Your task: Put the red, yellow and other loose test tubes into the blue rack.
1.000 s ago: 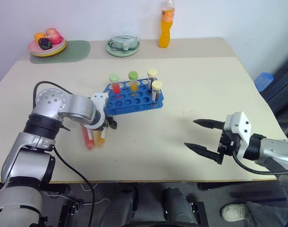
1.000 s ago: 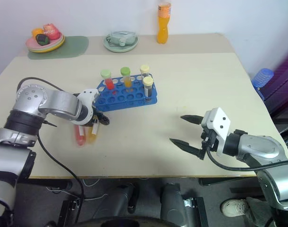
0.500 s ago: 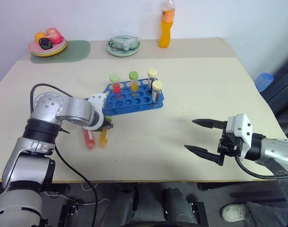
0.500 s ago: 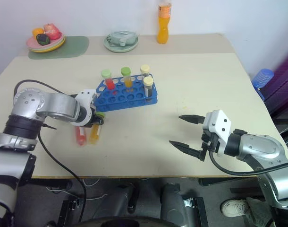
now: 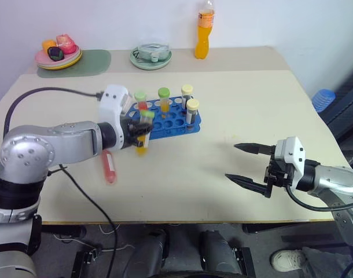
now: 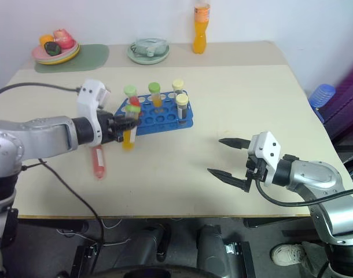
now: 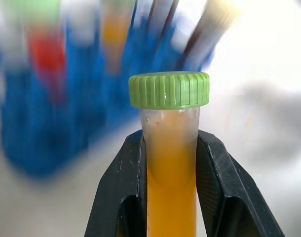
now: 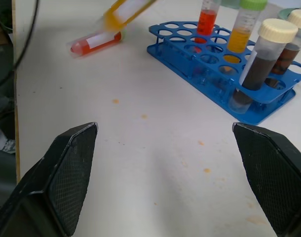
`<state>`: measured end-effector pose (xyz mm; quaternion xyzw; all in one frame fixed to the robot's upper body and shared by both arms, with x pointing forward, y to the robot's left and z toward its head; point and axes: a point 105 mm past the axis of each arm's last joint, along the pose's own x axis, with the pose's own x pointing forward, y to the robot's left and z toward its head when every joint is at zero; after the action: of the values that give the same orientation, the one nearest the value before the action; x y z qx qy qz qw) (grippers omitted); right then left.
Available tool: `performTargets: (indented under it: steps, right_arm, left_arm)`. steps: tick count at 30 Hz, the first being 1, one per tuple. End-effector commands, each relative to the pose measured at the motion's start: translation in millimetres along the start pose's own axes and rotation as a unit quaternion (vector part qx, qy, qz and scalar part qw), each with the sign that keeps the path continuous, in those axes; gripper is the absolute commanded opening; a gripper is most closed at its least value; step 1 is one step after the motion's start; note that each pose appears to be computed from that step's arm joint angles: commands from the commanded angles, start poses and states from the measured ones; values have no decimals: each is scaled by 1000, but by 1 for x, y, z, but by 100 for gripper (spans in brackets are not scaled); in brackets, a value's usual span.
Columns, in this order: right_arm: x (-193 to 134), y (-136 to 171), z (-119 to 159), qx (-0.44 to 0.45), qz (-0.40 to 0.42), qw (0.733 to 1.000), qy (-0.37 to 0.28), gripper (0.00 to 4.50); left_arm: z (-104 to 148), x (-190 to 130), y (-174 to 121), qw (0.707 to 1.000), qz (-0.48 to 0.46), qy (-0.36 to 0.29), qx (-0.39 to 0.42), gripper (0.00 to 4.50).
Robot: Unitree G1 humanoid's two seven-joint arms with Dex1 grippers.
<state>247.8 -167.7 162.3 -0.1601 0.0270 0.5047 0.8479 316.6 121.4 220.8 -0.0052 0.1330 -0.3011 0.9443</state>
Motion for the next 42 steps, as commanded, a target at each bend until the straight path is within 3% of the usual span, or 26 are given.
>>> performTargets:
  steps: [1,7,15,24,42]
  right_arm:
    - [-2,-4,10,-23,-8,1000,-10,450]
    - [-5,-9,14,-31,-33,999,-5,450]
    - [-10,-10,21,-35,-64,997,0,450]
    - [-5,-7,27,-29,-76,997,-7,450]
    - [-6,-5,20,-17,-92,996,-7,450]
  left_arm:
    - [27,1,-3,988,-21,-121,92,73]
    - [15,21,-3,953,-21,-235,189,73]
    - [4,58,-6,932,-1,-306,195,73]
    - [-15,86,-8,930,-6,-303,206,73]
    - [-39,103,-13,934,-20,-296,200,73]
